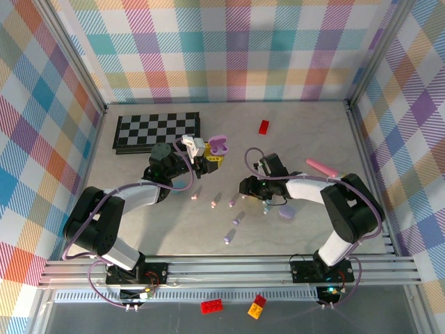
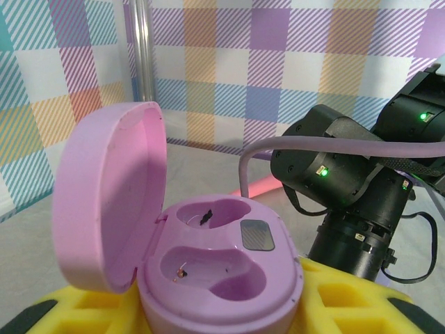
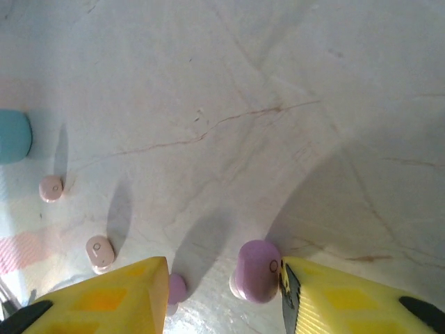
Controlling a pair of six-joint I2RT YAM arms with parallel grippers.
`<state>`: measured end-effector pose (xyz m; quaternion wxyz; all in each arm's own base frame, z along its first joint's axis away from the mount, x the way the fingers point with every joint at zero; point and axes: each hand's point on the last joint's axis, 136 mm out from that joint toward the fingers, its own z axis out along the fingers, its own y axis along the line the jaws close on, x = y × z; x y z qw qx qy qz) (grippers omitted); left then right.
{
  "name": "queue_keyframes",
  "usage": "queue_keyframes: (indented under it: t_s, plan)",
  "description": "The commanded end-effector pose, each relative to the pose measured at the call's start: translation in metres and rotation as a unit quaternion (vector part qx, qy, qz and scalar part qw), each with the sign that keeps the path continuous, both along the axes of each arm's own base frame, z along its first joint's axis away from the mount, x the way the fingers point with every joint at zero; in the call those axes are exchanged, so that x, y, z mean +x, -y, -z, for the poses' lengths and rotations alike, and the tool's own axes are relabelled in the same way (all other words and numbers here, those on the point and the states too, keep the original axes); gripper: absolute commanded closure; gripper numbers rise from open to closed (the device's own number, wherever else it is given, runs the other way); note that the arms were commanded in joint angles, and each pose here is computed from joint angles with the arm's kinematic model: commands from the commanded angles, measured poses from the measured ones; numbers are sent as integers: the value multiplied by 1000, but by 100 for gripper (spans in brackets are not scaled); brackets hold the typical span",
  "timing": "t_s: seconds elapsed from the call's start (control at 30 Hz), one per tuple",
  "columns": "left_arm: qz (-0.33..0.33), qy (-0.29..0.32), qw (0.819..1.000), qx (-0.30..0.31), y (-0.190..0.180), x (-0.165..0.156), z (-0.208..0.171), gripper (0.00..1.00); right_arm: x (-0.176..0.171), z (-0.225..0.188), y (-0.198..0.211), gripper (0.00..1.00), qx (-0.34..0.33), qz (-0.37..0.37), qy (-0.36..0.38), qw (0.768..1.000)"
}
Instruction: Insert wireless bluetooth earbuds into charging case
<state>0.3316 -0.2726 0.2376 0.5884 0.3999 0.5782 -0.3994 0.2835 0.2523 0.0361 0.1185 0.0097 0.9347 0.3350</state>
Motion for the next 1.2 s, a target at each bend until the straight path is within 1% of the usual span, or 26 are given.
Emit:
queue_keyframes:
  t_s: [0.0,0.53,0.63,0.83,0.93,1.03,1.1,1.17]
  plan:
    - [8,39,999,-13,-1,1,-25,60,-8,-5,-8,55,24,-37,-3,999]
    - [8,38,999,-12,-1,0,-24,60,3,-8,-25,57,81,-25,-11,996]
    - [8,38,999,-12,-1,0,-24,60,4,-6,-27,58,84,-24,-17,996]
    - [7,39,999,-13,-2,-1,-24,60,3,3,-23,59,66,-18,-34,997]
    - [6,39,999,-12,-2,0,-23,60,4,1,-25,59,68,-18,-36,997]
    - [-18,34,999,-18,-8,8,-23,60,6,-4,-24,59,61,-18,-29,998]
    - [-36,28,999,-29,-17,18,-21,60,9,-7,-20,59,40,-16,-17,999]
    - [-51,24,997,-56,-30,29,-24,60,11,-10,-16,59,11,-13,-6,1000]
